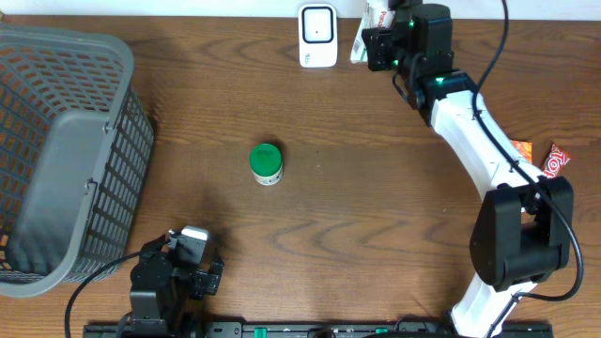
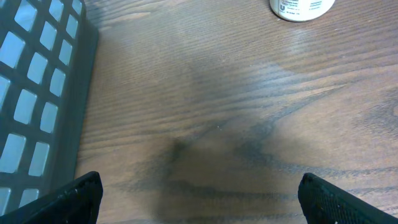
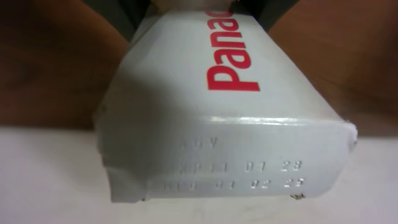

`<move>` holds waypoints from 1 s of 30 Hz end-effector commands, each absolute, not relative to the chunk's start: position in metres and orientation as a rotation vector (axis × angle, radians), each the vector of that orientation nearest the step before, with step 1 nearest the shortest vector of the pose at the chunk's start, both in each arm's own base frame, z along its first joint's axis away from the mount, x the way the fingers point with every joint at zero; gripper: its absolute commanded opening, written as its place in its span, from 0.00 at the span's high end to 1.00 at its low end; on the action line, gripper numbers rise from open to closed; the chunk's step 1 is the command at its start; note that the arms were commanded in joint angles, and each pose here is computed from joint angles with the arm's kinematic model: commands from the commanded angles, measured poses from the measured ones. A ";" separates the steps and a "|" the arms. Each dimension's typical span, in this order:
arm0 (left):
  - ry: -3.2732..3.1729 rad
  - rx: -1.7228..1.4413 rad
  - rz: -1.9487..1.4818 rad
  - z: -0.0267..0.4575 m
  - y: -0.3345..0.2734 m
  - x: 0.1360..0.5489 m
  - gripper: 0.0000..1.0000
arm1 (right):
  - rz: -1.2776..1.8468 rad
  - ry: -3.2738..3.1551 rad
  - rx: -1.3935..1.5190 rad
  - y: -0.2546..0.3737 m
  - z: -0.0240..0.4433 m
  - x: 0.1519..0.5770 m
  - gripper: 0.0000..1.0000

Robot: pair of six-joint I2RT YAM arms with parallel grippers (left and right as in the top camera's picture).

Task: Scan the item barcode
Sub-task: 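Hold the Panadol box under the scanner with the right gripper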

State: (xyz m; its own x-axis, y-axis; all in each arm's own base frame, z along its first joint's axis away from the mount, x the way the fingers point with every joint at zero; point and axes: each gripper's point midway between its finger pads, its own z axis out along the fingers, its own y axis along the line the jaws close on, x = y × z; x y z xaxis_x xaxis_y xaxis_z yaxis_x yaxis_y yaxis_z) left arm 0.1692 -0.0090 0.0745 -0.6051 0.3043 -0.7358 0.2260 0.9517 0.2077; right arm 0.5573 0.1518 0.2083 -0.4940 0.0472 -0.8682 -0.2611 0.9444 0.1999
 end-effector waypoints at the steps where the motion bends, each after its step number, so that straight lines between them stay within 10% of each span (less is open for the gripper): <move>1: 2.300 0.381 0.107 0.061 -0.009 0.161 0.02 | 0.033 1.951 -0.331 0.145 0.233 0.564 0.99; 30: 2.300 0.381 0.107 0.061 -0.009 0.161 0.02 | -1.106 1.599 -1.095 0.247 0.146 0.638 0.99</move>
State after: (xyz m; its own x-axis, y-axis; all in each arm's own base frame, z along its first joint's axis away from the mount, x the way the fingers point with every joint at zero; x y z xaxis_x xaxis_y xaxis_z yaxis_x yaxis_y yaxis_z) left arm 0.1692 -0.0090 0.0745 -0.6051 0.3043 -0.7358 0.2260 0.9517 0.2077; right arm 0.6358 0.2500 0.1659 -0.2061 -0.9171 -0.3414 -0.1456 0.3737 -0.9160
